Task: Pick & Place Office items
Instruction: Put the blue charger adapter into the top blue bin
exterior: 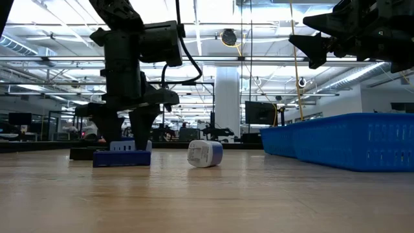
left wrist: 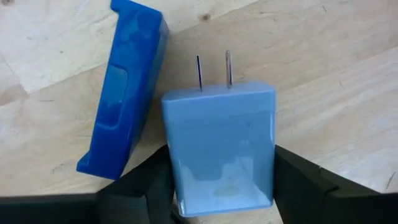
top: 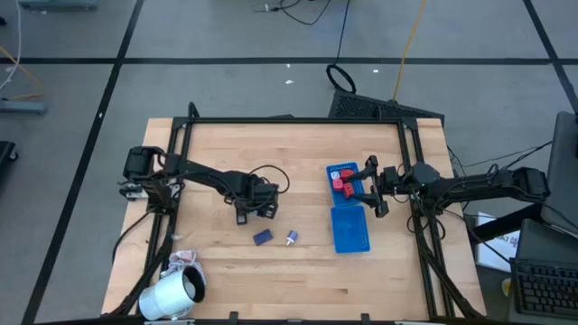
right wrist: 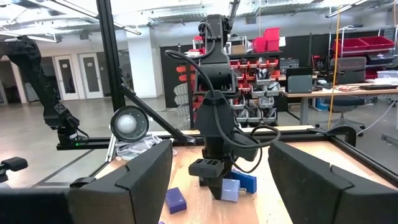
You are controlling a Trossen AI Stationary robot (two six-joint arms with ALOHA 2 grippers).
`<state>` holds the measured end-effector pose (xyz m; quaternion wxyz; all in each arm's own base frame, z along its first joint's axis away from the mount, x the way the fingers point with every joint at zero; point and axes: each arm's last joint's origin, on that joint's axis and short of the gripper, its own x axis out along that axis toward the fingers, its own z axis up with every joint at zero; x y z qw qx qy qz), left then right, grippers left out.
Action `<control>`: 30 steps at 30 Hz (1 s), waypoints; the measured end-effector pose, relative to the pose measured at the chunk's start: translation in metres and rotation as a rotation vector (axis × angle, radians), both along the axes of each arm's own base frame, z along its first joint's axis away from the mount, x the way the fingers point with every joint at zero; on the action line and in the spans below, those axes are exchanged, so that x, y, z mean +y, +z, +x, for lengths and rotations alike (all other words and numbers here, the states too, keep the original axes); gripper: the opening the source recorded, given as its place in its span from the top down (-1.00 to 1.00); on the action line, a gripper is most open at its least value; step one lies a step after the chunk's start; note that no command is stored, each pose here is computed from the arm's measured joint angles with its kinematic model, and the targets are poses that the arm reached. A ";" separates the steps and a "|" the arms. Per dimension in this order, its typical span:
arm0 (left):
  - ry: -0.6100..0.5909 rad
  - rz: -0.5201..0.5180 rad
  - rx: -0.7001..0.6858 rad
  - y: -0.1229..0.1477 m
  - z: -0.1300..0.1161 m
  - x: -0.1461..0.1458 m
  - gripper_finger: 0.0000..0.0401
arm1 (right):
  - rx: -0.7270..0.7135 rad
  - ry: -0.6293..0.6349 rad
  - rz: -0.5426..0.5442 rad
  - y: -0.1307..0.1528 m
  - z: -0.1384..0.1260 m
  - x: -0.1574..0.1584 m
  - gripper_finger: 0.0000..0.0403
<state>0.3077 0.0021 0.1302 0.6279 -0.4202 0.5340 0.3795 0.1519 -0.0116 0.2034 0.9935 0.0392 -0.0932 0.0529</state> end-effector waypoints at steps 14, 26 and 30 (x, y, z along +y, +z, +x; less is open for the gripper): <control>-0.648 0.390 -0.189 0.073 0.031 -0.013 -0.06 | 0.048 -0.045 0.022 -0.005 0.002 -0.002 -0.26; -0.939 0.872 -0.168 0.099 0.047 -0.040 -0.06 | 0.206 -0.157 0.308 -0.009 0.043 -0.009 -0.26; -0.992 0.912 -0.127 0.096 0.049 -0.039 -0.06 | 0.262 -0.129 0.363 -0.005 0.076 -0.006 -0.26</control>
